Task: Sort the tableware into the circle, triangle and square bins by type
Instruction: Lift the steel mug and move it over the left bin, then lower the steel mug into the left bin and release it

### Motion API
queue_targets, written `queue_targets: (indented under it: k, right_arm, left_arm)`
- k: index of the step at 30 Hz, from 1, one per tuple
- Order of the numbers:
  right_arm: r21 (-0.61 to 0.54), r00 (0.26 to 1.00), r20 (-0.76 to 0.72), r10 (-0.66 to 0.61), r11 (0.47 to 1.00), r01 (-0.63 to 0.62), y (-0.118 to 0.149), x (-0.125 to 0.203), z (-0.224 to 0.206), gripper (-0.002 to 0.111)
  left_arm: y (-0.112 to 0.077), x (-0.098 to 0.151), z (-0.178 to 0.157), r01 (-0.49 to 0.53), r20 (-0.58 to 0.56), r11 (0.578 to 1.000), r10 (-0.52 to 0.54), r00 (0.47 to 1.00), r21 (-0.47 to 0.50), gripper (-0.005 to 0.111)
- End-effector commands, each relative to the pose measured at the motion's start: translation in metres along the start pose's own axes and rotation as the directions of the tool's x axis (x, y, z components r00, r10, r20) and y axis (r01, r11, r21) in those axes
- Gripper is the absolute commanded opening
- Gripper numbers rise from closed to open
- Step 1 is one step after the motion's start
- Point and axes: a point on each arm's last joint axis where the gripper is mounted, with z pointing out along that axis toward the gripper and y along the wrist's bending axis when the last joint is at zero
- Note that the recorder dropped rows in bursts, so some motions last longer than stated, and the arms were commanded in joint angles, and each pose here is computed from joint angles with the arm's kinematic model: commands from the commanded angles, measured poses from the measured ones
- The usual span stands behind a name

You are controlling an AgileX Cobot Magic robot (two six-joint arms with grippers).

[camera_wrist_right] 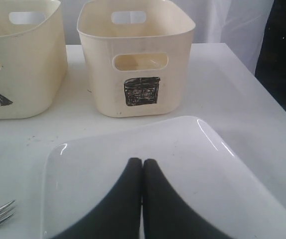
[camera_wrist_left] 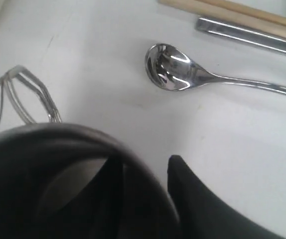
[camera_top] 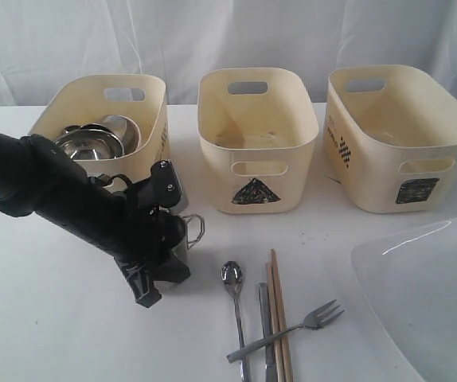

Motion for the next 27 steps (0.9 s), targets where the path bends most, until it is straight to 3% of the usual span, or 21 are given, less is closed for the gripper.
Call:
queue_targets:
  k: [1,6,12,15,18,24,27]
  right_arm:
    - [-0.002,1.0,0.007,0.003,1.0,-0.003,0.0,0.0,0.0,0.0]
    - [-0.002,1.0,0.007,0.003,1.0,-0.003,0.0,0.0,0.0,0.0]
    - [-0.002,1.0,0.007,0.003,1.0,-0.003,0.0,0.0,0.0,0.0]
    - [-0.002,1.0,0.007,0.003,1.0,-0.003,0.0,0.0,0.0,0.0]
    - [-0.002,1.0,0.007,0.003,1.0,-0.003,0.0,0.0,0.0,0.0]
    - [-0.002,1.0,0.007,0.003,1.0,-0.003,0.0,0.0,0.0,0.0]
    - [-0.002,1.0,0.007,0.003,1.0,-0.003,0.0,0.0,0.0,0.0]
  left_arm:
    - [-0.013,-0.007,-0.011,0.009,0.029,0.996,-0.012,0.999,0.092,0.0]
    - [-0.019,-0.024,-0.039,0.094,0.087,0.994,-0.099,0.991,0.054,0.0]
    - [-0.038,-0.048,-0.101,-0.051,0.189,0.997,0.062,0.98,-0.064,0.0]
    - [-0.044,-0.055,-0.132,-0.131,0.204,0.969,0.174,0.963,-0.208,0.0]
    - [-0.045,-0.063,-0.155,-0.116,0.251,0.932,0.21,0.945,-0.344,0.0]
    - [-0.049,-0.066,-0.171,-0.121,0.275,0.905,0.248,0.929,-0.407,0.0]
    - [-0.042,-0.068,-0.176,-0.106,0.273,0.865,0.268,0.924,-0.491,0.0]
